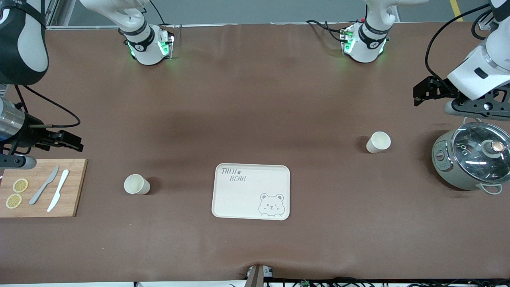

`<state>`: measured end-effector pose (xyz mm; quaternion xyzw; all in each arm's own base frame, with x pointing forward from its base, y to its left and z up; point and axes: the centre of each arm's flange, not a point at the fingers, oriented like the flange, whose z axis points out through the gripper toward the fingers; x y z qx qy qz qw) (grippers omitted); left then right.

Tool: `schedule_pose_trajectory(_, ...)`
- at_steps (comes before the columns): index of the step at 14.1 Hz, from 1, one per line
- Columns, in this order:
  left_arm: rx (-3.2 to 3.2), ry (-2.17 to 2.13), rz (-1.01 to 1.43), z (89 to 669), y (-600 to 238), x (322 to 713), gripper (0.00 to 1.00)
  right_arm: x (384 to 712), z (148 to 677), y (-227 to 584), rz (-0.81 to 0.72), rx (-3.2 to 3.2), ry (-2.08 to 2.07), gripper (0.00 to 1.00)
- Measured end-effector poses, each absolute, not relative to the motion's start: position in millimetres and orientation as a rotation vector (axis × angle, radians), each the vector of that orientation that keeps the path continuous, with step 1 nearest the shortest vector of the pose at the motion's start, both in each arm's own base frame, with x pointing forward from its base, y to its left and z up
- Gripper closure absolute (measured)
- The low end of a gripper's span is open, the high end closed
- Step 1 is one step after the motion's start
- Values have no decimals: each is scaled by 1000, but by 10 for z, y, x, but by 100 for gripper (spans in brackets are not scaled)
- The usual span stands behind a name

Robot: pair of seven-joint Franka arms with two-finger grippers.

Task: Place white IKEA cup upright on tray with both arms
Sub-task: 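Move the right gripper and the left gripper above the two white cups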

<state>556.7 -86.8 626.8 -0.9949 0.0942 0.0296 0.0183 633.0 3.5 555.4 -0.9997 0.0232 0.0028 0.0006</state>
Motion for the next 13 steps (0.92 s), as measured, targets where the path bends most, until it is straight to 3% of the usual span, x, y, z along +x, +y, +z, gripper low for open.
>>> schedule_pose_trajectory(8, -3090, 285, 145, 5668, -837, 5641, 0, 6379, 5467, 69, 8, -3140, 65, 0)
schedule_pose_trajectory(13, -3093, 288, 79, 5112, -776, 5585, 0, 6545, 5139, 197, -3, -3146, 36, 0)
